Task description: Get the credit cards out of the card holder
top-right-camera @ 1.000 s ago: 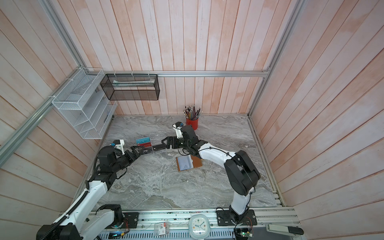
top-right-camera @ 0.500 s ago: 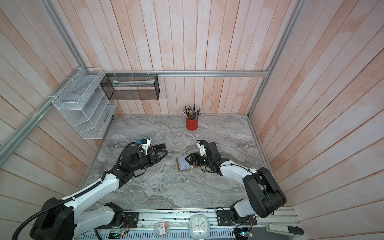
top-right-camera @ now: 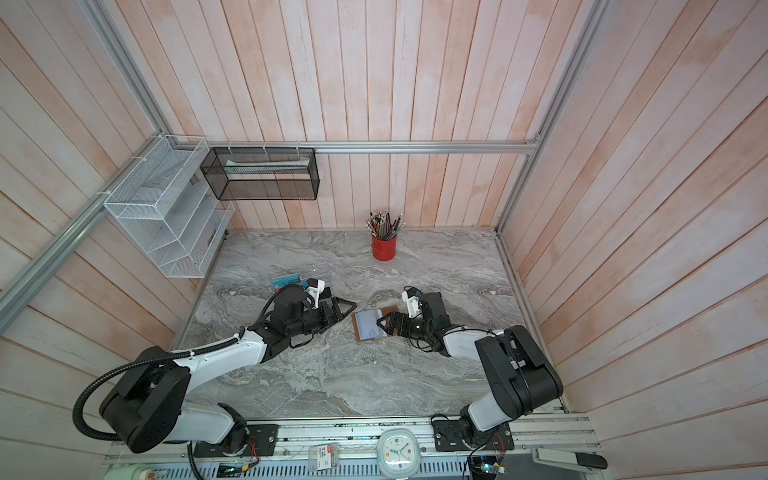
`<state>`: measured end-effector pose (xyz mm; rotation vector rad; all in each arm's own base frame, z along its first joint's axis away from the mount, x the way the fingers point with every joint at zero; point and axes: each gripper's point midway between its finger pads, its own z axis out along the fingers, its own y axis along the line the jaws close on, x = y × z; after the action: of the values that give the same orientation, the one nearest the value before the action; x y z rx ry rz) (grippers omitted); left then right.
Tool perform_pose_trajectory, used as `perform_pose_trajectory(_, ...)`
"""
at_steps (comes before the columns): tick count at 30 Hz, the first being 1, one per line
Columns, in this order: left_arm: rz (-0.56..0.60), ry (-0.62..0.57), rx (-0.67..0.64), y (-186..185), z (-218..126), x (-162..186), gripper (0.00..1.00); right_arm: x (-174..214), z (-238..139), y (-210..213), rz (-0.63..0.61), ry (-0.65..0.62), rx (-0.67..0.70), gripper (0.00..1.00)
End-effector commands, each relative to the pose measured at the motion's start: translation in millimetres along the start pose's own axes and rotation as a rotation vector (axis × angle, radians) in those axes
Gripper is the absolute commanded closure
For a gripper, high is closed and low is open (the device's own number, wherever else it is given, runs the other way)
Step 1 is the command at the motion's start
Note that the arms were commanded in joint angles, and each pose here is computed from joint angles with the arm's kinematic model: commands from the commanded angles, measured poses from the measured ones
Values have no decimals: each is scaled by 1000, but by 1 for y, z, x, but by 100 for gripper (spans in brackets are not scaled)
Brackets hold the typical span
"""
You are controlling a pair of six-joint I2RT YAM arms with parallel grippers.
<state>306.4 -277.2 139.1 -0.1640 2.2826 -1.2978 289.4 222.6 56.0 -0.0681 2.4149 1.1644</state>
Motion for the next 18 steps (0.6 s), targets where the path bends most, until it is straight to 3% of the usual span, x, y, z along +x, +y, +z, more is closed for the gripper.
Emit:
perform_pose_trajectory(1, -3, -21, 45, -17, 8, -13, 0, 17, 3, -7, 60, 32, -30, 2)
perform_pose_trajectory(18, -114, 48, 4, -1, 52, -17, 0, 30, 5, -13, 153, 45, -99, 2)
